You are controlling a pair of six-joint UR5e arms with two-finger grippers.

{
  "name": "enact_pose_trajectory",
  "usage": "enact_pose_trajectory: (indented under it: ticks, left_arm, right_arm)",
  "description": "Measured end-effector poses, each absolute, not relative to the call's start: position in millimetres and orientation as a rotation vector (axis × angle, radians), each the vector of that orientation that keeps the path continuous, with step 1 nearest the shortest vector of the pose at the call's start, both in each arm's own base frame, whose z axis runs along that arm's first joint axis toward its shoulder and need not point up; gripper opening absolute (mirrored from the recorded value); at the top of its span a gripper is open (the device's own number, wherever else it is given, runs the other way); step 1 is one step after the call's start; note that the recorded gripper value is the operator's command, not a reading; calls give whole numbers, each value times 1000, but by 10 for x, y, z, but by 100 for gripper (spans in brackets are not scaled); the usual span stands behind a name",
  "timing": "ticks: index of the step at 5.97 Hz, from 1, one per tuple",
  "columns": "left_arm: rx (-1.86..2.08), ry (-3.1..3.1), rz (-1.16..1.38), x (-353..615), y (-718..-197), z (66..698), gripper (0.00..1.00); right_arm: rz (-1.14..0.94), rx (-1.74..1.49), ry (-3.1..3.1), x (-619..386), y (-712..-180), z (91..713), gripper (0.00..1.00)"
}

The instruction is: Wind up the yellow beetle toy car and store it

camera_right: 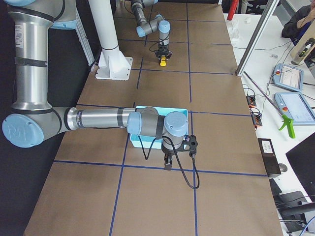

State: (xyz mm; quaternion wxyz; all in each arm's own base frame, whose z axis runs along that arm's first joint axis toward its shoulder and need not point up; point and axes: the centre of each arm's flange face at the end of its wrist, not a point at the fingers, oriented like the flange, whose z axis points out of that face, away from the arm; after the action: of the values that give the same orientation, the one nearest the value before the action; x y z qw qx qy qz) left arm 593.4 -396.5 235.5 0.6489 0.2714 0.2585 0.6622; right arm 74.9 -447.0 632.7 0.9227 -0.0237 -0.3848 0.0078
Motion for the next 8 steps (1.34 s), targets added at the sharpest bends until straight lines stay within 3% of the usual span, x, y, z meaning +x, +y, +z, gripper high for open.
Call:
enact_pose_trajectory:
  ticks: [5, 8]
  left_arm:
    - [633, 580, 1482, 5769, -4072, 2335, 100]
    - [621, 526, 1380, 4886, -4416, 2511, 100]
  right_arm:
    - [15, -46, -790, 749, -4471, 6315, 100]
    - [42, -50, -783, 836, -4426, 6360, 100]
